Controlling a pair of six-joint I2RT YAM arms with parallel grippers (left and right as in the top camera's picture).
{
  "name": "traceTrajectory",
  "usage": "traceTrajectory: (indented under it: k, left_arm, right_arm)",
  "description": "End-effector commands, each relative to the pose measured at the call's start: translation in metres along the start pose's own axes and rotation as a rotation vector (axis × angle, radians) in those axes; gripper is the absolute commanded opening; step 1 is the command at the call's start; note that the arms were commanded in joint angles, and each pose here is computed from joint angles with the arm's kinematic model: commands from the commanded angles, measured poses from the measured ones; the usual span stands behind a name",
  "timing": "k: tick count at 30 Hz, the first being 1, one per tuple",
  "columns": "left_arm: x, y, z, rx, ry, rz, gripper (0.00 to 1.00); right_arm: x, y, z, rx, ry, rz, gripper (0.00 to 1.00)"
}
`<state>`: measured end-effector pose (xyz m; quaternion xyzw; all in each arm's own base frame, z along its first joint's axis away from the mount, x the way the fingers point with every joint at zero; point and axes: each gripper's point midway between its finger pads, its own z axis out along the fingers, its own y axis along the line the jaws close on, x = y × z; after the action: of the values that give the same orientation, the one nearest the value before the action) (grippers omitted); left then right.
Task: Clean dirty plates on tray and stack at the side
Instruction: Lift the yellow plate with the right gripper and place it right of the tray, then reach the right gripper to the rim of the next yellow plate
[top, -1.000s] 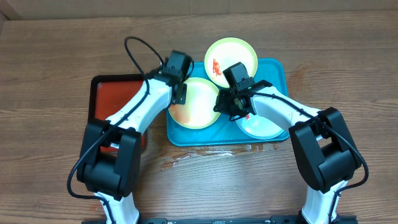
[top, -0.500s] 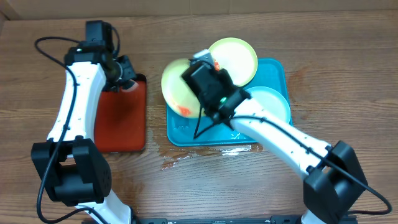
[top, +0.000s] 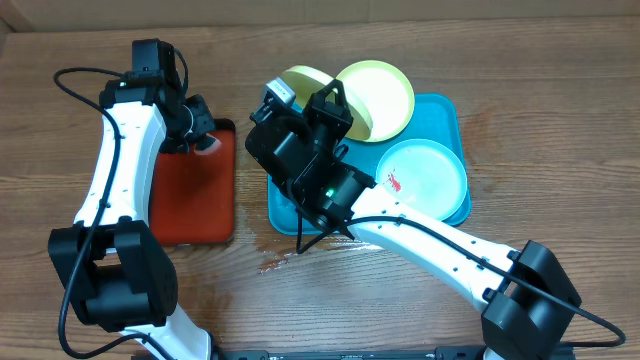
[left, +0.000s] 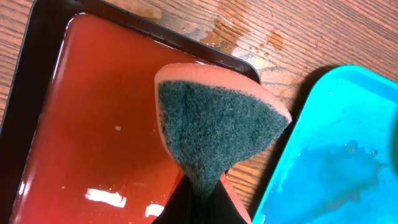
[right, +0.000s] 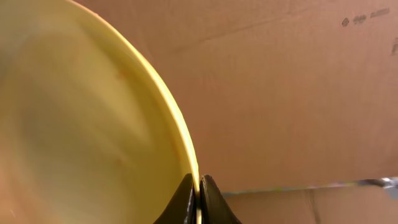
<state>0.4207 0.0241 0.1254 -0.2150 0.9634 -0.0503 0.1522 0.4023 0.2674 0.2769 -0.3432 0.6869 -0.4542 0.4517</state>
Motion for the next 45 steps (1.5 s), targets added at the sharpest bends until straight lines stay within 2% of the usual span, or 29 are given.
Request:
traceTrajectory:
  k: [1,3,6,9,11,12,14,17,19,20,23,25,29,32,37,43,44,45]
  left_arm:
    - [0.0,-0.003,-0.006,0.017,-0.009,-0.011,0.04]
    - [0.0,-0.003,-0.006,0.016,-0.009,-0.012,0.04]
    - [0.001,-0.003,-0.006,0.018,-0.007,-0.011,0.04]
    - [0.001,-0.003,-0.006,0.018,-0.005,-0.011,0.04]
    - [0.001,-0.003,-0.006,0.018,-0.005,-0.011,0.04]
    - [0.002,-0.003,-0.006,0.018,-0.005,-0.011,0.04]
    - [0.002,-0.003,-0.006,0.018,-0.004,-0.011,0.04]
    - [0.002,-0.003,-0.006,0.018,-0.004,-0.011,0.04]
    - [0.002,-0.003,-0.006,0.018,-0.005,-0.011,0.05]
    - [0.002,-0.003,-0.006,0.018,-0.005,-0.011,0.04]
    - [0.001,-0.003,-0.006,0.018,-0.005,-0.011,0.04]
    - [0.001,-0.003,-0.006,0.018,-0.006,-0.011,0.04]
    - [0.001,-0.004,-0.006,0.019,-0.009,-0.011,0.04]
    - [0.001,-0.004,-0.006,0.019,-0.008,-0.011,0.04]
    - [0.0,-0.004,-0.006,0.019,-0.01,-0.011,0.04]
    - [0.0,-0.004,-0.006,0.02,-0.01,-0.011,0.04]
    - [0.0,-0.004,-0.006,0.019,-0.009,-0.011,0.04]
    - [0.0,-0.004,-0.006,0.02,-0.009,-0.011,0.04]
  right_arm:
    - [-0.002,-0.019,-0.005,0.028,0.0,0.055,0.04]
    - [-0.003,0.002,-0.004,-0.067,-0.031,0.203,0.04]
    - [0.0,0.072,-0.008,-0.457,-0.084,0.188,0.04]
    - [0.009,0.028,0.012,-0.316,-0.002,0.477,0.04]
    - [0.013,0.011,0.022,-0.333,0.003,0.587,0.04]
    - [0.014,0.005,0.027,-0.368,0.0,0.64,0.04]
    - [0.027,-0.005,0.045,-0.578,-0.005,0.806,0.04]
    - [0.057,-0.006,0.07,-0.77,0.063,0.966,0.04]
    - [0.093,-0.005,0.091,-0.865,0.151,1.064,0.04]
    - [0.124,-0.005,0.107,-0.895,0.227,1.128,0.04]
    - [0.202,-0.003,0.141,-0.867,0.407,1.234,0.04]
    - [0.29,0.003,0.17,-0.77,0.592,1.331,0.04]
    - [0.373,0.009,0.189,-0.681,0.75,1.43,0.04]
    - [0.421,0.014,0.195,-0.614,0.837,1.474,0.04]
    - [0.468,0.045,0.195,-0.607,0.979,1.54,0.04]
    - [0.479,0.077,0.194,-0.643,1.061,1.523,0.04]
    - [0.479,0.077,0.193,-0.64,1.071,1.532,0.08]
    - [0.478,0.078,0.193,-0.64,1.077,1.538,0.24]
